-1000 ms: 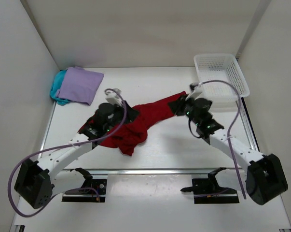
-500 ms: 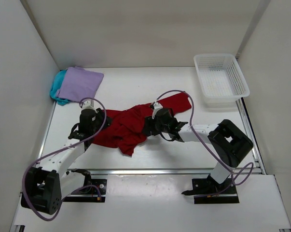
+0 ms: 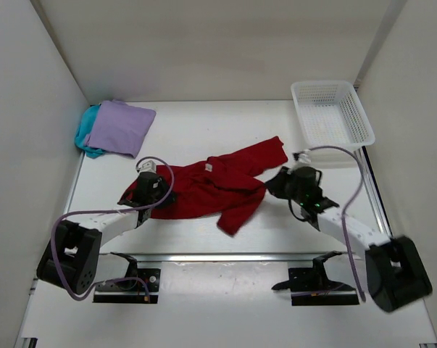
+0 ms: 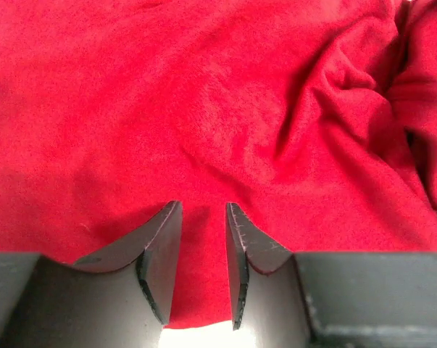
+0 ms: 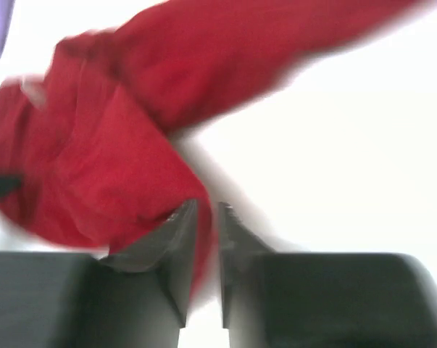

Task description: Fold and stack the t-shirts

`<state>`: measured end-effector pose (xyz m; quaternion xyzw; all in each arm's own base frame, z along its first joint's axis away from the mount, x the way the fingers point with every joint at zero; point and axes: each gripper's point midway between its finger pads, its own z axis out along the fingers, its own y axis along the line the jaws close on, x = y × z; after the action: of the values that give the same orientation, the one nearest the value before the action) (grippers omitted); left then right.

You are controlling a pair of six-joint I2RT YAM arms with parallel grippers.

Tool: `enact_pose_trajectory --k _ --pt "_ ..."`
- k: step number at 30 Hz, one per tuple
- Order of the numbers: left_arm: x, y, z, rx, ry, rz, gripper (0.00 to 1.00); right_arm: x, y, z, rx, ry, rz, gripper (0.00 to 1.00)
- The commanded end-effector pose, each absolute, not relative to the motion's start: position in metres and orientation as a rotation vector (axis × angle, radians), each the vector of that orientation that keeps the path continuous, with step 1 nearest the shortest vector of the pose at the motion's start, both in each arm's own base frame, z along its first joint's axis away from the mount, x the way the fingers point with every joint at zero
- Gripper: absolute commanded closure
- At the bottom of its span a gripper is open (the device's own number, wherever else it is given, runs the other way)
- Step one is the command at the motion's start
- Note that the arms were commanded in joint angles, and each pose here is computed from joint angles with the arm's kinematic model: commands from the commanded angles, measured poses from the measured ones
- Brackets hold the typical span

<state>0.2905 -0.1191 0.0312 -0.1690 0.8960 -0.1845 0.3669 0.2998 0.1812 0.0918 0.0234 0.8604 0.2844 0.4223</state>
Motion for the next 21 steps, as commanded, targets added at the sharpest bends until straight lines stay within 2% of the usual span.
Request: enact_pose_trajectory --k 1,3,5,7,9,11,13,18,21 --pt "0.296 -0.131 0.04 -0.411 2.258 -0.521 0.59 0.285 0.125 0.076 0.328 2.131 0.636 0.8" --pt "0.292 -0.136 0.038 -0.394 2.273 -0.517 0.58 0.279 0.1 0.071 0.427 2.106 0.61 0.47" --pt "0.294 -0.138 0.046 -0.39 2.252 -0.533 0.59 0.278 0.097 0.078 0.428 2.102 0.627 0.41" --pt "0.295 -0.136 0.055 -0.393 2.231 -0.536 0.58 0.278 0.1 0.089 0.386 2.099 0.604 0.42" --pt "0.293 -0.132 0.058 -0.398 2.223 -0.528 0.57 0.268 0.119 0.091 0.268 2.133 0.578 0.68" --pt "0.293 -0.132 0.064 -0.392 2.211 -0.526 0.57 0.252 0.143 0.09 0.132 2.189 0.579 0.75" --pt "0.294 -0.133 0.065 -0.375 2.204 -0.507 0.57 0.237 0.172 0.088 -0.061 2.235 0.559 0.87" --pt "0.291 -0.171 0.067 -0.266 2.232 -0.561 0.58 0.212 0.232 0.088 -0.464 2.265 0.459 0.9" --pt "0.287 -0.178 0.063 -0.241 2.25 -0.573 0.6 0.211 0.259 0.08 -0.61 2.287 0.385 0.78"
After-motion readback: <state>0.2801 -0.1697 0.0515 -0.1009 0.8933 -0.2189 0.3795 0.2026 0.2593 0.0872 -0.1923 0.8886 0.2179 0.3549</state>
